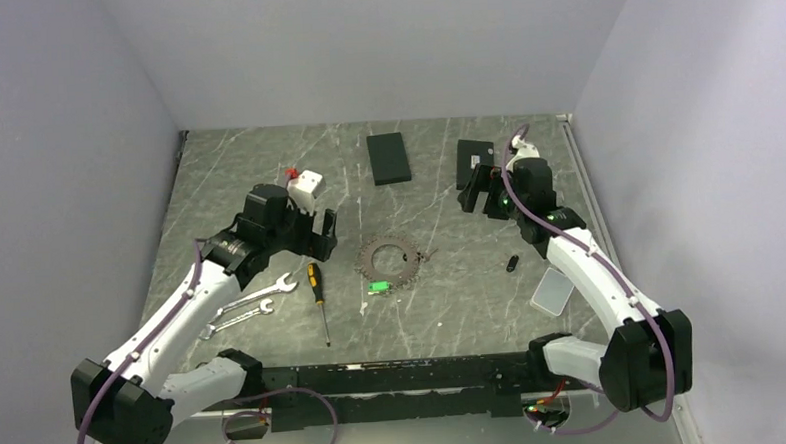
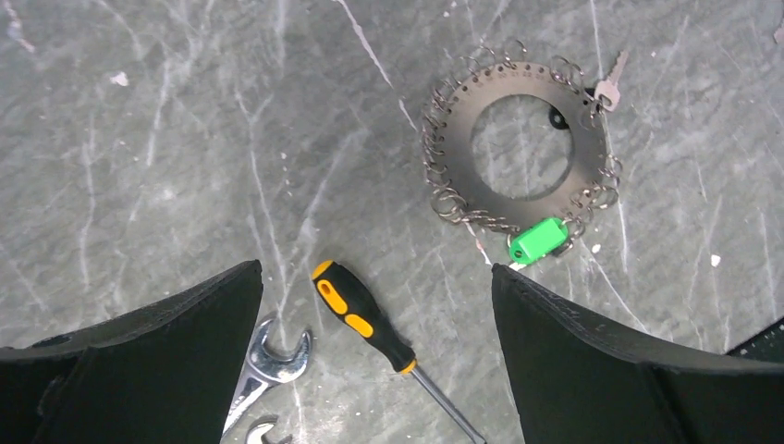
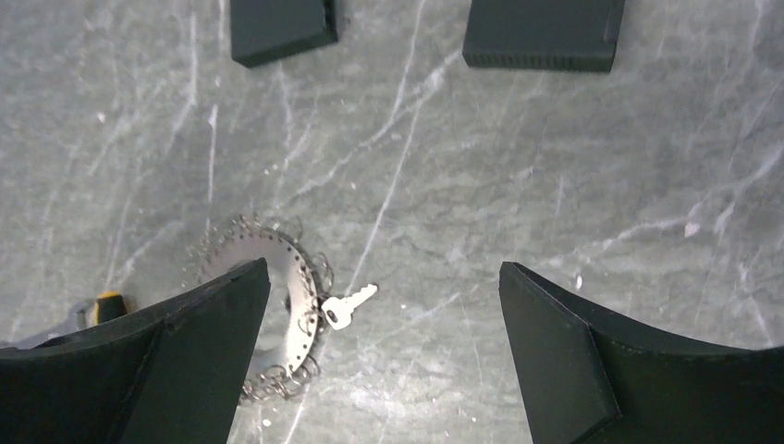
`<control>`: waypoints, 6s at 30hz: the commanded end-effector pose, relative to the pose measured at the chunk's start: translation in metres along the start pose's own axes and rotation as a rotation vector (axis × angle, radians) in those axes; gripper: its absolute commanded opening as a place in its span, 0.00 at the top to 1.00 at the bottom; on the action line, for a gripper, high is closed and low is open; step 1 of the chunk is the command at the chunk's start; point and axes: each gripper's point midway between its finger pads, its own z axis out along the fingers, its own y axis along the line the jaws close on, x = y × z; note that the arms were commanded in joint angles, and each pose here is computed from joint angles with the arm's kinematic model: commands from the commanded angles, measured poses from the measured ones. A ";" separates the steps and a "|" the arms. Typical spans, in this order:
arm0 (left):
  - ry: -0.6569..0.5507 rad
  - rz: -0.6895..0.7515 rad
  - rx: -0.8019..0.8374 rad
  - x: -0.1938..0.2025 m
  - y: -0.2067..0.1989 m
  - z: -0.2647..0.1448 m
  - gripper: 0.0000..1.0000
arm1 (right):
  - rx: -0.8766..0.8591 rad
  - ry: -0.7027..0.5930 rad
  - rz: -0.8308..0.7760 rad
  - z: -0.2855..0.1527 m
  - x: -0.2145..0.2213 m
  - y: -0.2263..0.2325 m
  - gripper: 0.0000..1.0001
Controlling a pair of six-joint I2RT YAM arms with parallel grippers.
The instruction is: Put the keys on the keyring
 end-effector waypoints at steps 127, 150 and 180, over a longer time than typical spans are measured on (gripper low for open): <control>-0.707 0.536 0.765 -0.036 -0.148 -0.111 0.75 | -0.895 0.175 -0.276 -0.129 0.055 0.263 1.00; -0.693 0.505 0.722 -0.047 -0.145 -0.091 0.78 | -0.979 0.206 -0.320 -0.137 0.073 0.273 1.00; -0.683 0.488 0.673 -0.052 -0.138 -0.093 1.00 | -1.004 0.266 -0.377 -0.142 0.089 0.273 1.00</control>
